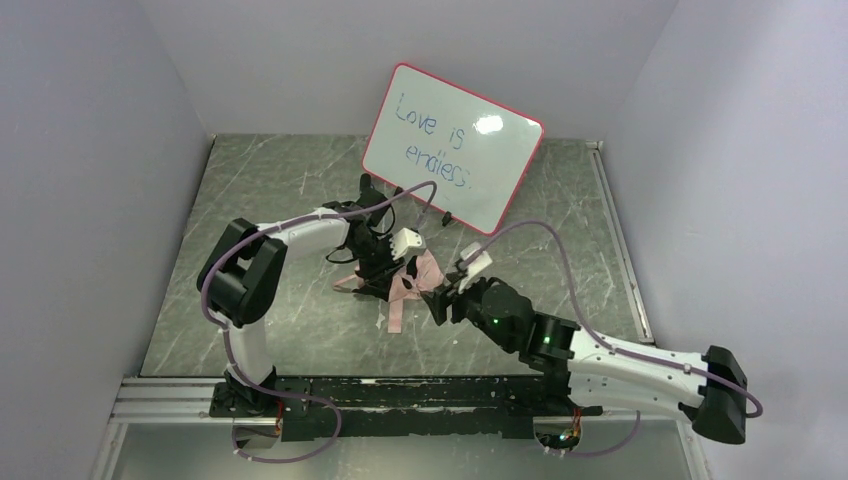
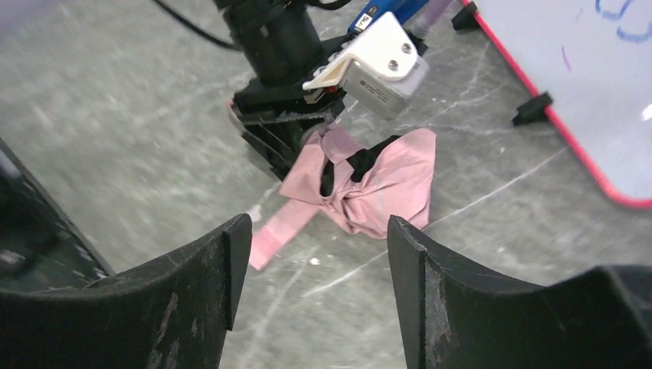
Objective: Put away the umbrella
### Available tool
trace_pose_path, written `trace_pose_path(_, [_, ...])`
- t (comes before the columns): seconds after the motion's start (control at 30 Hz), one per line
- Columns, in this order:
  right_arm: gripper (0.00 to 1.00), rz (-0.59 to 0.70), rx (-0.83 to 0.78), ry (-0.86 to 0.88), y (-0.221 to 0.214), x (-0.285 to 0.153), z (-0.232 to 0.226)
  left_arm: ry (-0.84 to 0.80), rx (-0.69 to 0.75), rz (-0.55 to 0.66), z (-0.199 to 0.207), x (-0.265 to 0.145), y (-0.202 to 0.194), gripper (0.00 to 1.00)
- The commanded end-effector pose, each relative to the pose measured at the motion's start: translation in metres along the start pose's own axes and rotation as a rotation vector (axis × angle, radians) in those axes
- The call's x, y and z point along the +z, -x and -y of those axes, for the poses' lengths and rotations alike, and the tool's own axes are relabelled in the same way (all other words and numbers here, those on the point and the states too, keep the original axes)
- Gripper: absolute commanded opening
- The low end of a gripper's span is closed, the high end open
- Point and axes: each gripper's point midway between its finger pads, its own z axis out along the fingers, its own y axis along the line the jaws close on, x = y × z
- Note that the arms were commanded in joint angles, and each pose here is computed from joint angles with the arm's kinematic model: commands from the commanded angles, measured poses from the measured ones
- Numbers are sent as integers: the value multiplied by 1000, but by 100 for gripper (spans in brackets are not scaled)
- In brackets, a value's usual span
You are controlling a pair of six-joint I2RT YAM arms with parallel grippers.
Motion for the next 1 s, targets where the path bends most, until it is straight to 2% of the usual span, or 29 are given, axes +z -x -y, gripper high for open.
trace_pose_path(0.0, [69,-33,401,-105,-15,-15,7,134,-13,-136,-23,21,-37,5])
trace_pose_path(0.17, [69,2,629,-118,-27,-19,7,177,-9,-122,-19,15,-35,5])
trace_pose_path(0.3, [68,-25,675,-129,-45,-18,5,205,18,-125,-16,12,-32,5])
trace_pose_path(0.47, [68,-104,731,-164,-68,-21,4,330,79,-184,-20,10,-41,5])
trace_pose_path(0.67, [67,-138,936,-135,-93,-19,-11,393,64,-201,-24,10,-43,5])
trace_pose_path(0.8, [66,-167,945,-148,-106,-15,-14,444,61,-208,-25,7,-45,5])
trace_pose_path(0.97, [65,-170,837,-153,-109,-8,-14,462,74,-214,-20,6,-49,5])
